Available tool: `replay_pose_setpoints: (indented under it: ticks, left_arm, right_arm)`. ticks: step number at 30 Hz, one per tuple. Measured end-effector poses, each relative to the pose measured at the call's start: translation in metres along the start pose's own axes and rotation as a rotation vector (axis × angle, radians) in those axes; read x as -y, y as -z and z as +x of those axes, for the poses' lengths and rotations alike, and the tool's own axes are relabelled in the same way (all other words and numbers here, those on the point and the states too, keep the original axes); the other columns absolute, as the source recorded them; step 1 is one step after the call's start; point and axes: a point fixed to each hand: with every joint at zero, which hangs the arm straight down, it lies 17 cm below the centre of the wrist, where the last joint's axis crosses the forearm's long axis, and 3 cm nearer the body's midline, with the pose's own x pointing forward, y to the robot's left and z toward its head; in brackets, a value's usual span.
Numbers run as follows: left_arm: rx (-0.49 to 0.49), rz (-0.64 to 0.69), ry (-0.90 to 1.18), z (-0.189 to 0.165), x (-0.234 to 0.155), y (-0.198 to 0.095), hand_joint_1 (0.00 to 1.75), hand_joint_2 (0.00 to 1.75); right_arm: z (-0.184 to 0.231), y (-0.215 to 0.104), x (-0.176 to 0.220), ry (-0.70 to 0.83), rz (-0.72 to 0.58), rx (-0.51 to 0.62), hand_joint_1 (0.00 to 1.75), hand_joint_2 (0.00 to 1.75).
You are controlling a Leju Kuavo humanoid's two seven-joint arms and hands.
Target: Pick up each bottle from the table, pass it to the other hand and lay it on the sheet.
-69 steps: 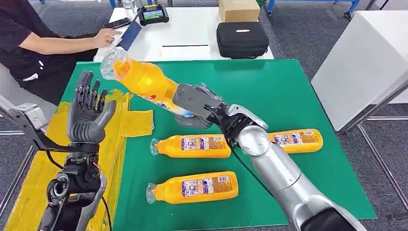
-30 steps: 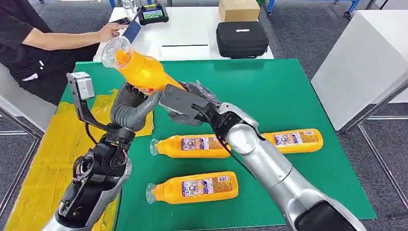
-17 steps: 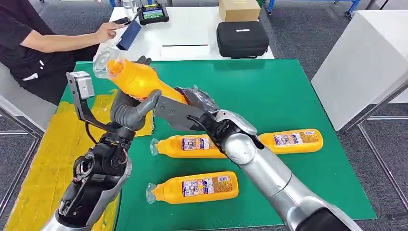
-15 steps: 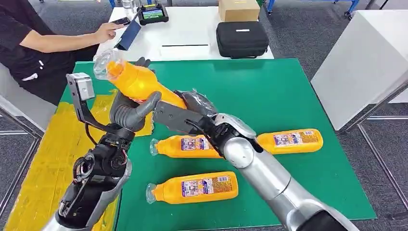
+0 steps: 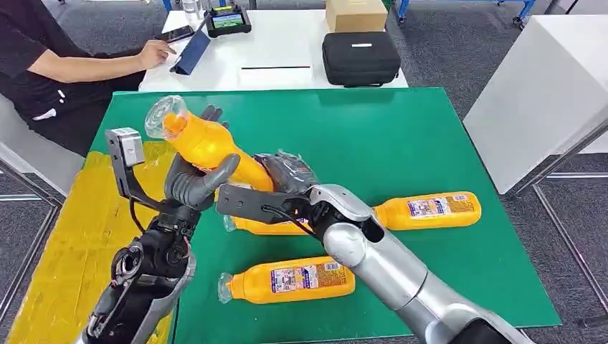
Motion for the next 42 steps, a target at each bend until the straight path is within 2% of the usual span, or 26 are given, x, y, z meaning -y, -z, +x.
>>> replay_pose_setpoints:
  ticks: [6, 11, 15, 17, 18, 19, 20, 21, 26, 30, 33, 36, 39, 42]
  left_arm:
    - [0.016, -0.006, -0.038, 0.003, 0.001, -0.001, 1.75, 1.75]
    - [0.027, -0.004, -0.053, 0.005, -0.001, -0.001, 1.75, 1.75]
    - [0.025, -0.001, -0.055, 0.004, -0.004, -0.002, 1.75, 1.75]
    - [0.023, -0.001, -0.056, 0.003, -0.004, -0.003, 1.75, 1.75]
    - [0.023, 0.0, -0.056, 0.003, -0.005, -0.003, 1.75, 1.75]
    - [0.024, 0.001, -0.057, 0.003, -0.005, -0.003, 1.75, 1.75]
    - [0.03, 0.003, -0.059, 0.004, -0.006, -0.003, 1.75, 1.75]
    - [0.038, 0.003, -0.061, 0.005, -0.007, -0.004, 1.75, 1.75]
    - [0.078, 0.013, -0.062, 0.012, -0.014, -0.008, 1.75, 1.75]
    - [0.142, 0.016, -0.065, 0.036, -0.023, -0.012, 1.75, 1.75]
    - [0.208, 0.069, -0.017, 0.05, -0.038, -0.019, 1.75, 1.75]
    - [0.304, 0.183, 0.122, 0.072, -0.076, -0.034, 1.75, 1.75]
    - [0.298, 0.318, 0.304, 0.067, -0.123, -0.059, 1.75, 1.75]
    - [0.334, 0.459, 0.623, 0.071, -0.16, -0.087, 1.75, 1.75]
  right_arm:
    - [0.0, 0.002, 0.002, -0.006, 0.002, 0.004, 1.62, 1.75]
    - [0.0, 0.003, 0.002, -0.005, 0.008, 0.008, 1.59, 1.75]
    - [-0.001, 0.004, -0.001, -0.009, 0.015, 0.005, 1.68, 1.75]
    - [-0.002, 0.004, -0.002, -0.009, 0.018, 0.003, 1.59, 1.75]
    - [-0.003, 0.004, -0.003, -0.007, 0.018, 0.0, 0.96, 1.75]
    - [-0.005, 0.004, -0.003, -0.007, 0.019, -0.003, 0.0, 1.75]
    - [-0.006, 0.005, -0.004, -0.008, 0.019, -0.007, 0.0, 1.75]
    - [-0.008, 0.005, -0.004, -0.011, 0.018, -0.008, 0.0, 0.0]
    - [-0.025, 0.004, -0.006, -0.037, 0.017, -0.029, 0.0, 0.0]
    - [-0.062, -0.002, -0.011, -0.051, 0.021, -0.08, 0.0, 0.0]
    - [-0.086, -0.009, -0.007, -0.046, -0.022, -0.124, 0.0, 0.0]
    - [-0.121, -0.03, 0.016, -0.105, -0.16, -0.126, 0.0, 0.0]
    - [-0.149, -0.062, 0.038, -0.162, -0.245, -0.139, 0.0, 0.0]
    - [-0.159, -0.092, 0.046, -0.112, -0.284, -0.14, 0.0, 0.0]
